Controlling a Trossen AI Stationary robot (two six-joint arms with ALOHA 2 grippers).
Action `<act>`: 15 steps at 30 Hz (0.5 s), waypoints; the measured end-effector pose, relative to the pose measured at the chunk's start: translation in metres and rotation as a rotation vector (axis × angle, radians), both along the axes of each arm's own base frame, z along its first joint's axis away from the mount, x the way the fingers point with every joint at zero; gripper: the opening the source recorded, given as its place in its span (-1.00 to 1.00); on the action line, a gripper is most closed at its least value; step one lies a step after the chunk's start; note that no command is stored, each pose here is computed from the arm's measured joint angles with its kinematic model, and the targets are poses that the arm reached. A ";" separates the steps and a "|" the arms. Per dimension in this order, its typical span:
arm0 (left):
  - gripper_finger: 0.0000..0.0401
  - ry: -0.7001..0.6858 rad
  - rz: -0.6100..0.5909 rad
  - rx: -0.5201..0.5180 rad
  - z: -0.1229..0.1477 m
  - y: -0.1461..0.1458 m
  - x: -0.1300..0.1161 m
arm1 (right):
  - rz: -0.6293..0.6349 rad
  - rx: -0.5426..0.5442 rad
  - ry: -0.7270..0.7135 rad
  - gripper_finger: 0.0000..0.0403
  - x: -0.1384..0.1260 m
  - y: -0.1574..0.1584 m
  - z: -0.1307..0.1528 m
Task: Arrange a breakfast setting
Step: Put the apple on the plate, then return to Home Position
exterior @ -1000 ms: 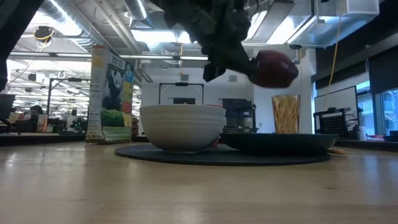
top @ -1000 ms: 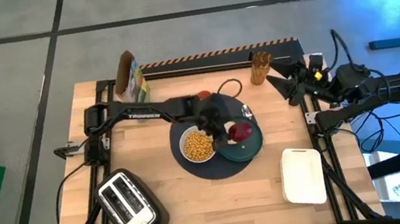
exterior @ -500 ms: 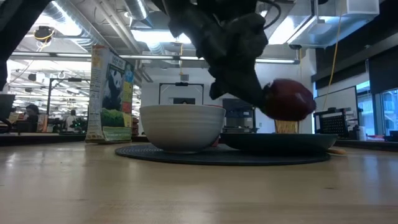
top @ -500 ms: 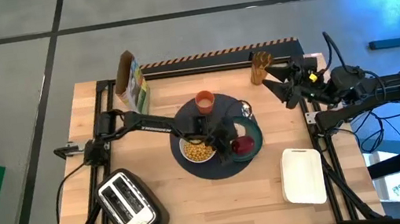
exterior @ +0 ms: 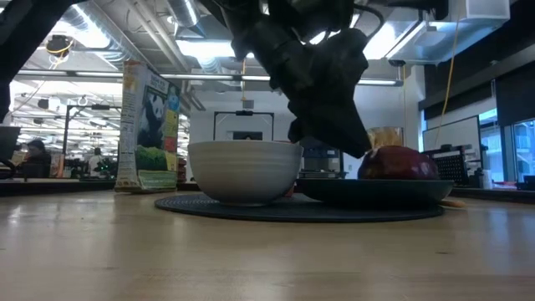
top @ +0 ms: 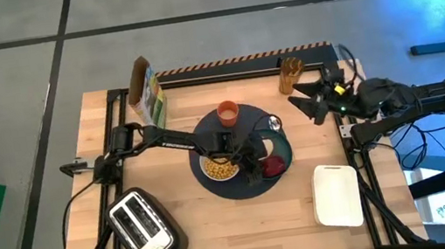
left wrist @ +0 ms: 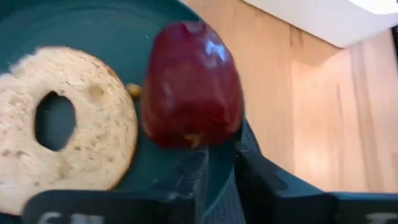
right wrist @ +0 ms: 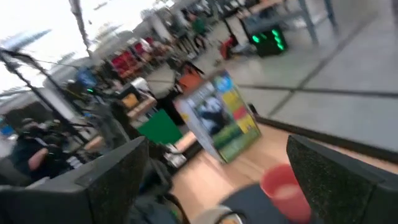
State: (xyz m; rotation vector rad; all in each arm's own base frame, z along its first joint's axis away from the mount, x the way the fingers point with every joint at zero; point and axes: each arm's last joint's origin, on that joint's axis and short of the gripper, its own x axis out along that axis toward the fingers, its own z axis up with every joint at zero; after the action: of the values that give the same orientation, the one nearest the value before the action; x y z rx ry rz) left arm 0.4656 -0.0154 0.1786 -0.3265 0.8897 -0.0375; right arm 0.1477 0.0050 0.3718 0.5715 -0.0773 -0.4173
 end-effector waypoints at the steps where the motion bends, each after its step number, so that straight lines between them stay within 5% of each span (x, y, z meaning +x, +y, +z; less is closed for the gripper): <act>1: -0.60 0.004 0.006 -0.018 0.000 0.000 0.000 | -0.008 0.018 0.017 0.84 0.000 0.000 -0.002; 7: -0.37 0.045 0.042 -0.145 0.010 0.010 -0.006 | -0.076 0.097 0.095 0.83 -0.003 -0.002 -0.014; 15: -0.37 -0.059 0.169 -0.095 0.085 0.046 -0.037 | -0.170 0.282 0.346 0.83 -0.012 -0.003 -0.048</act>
State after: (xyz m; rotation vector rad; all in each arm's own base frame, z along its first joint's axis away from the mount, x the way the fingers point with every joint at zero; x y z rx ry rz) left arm 0.4282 0.0307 0.2641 -0.4863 0.8003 0.0668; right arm 0.1354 0.0019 0.3243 0.7652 0.2700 -0.6933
